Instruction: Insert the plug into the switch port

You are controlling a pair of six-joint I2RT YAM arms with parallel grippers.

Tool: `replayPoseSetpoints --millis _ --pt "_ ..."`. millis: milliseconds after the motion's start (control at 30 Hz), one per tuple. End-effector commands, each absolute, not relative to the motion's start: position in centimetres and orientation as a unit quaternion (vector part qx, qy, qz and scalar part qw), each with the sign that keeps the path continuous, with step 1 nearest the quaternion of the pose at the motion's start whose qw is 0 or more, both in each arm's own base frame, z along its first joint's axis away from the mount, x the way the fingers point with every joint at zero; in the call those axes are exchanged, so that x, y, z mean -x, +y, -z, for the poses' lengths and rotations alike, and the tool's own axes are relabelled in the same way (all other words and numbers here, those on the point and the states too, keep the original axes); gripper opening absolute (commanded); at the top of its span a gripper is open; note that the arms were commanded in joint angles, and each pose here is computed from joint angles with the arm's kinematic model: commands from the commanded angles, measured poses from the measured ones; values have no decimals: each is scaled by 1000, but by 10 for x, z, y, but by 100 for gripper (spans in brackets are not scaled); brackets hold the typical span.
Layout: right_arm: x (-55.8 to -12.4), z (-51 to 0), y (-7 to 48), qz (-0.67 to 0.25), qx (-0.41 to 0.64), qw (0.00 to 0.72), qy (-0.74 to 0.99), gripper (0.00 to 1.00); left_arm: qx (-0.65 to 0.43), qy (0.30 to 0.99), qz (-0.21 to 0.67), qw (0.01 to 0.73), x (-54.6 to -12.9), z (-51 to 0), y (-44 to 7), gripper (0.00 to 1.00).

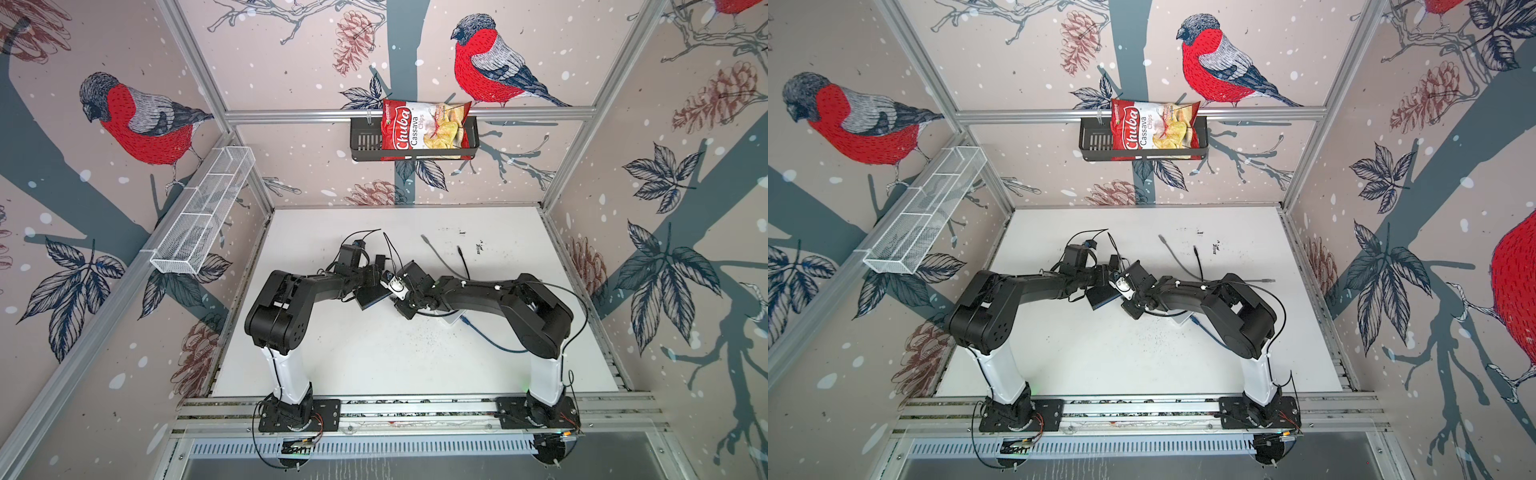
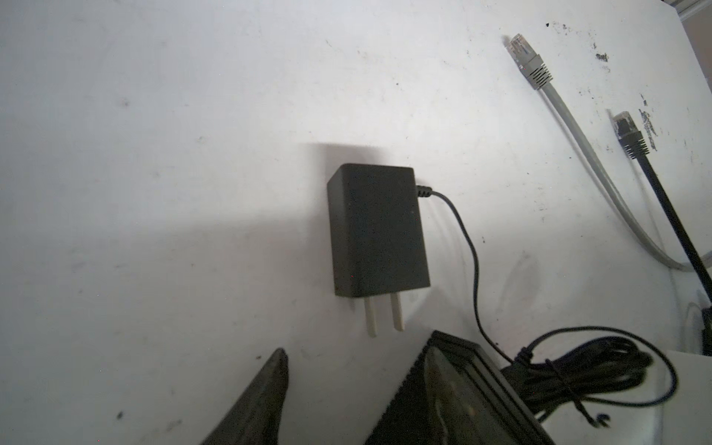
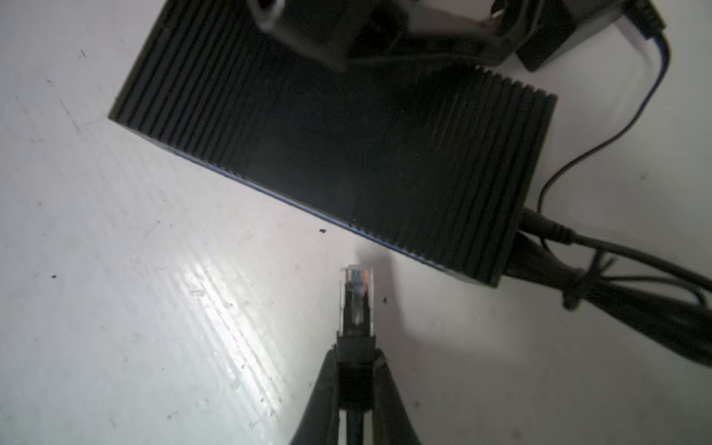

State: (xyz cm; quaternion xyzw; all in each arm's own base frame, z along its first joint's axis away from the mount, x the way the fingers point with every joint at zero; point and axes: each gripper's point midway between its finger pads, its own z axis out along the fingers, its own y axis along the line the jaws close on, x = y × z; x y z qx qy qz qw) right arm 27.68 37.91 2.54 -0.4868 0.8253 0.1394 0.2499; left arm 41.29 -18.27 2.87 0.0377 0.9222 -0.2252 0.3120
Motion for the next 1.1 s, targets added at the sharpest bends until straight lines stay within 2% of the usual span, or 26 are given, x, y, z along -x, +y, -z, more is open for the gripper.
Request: replayPoseSetpoints --millis 0,1067 --pt "-275 -29 387 -149 488 252 822 3 -28 946 214 241 -384 -4 -177 57" --pt "-308 -27 380 -94 413 292 857 3 -38 950 216 222 -356 -7 -179 57"
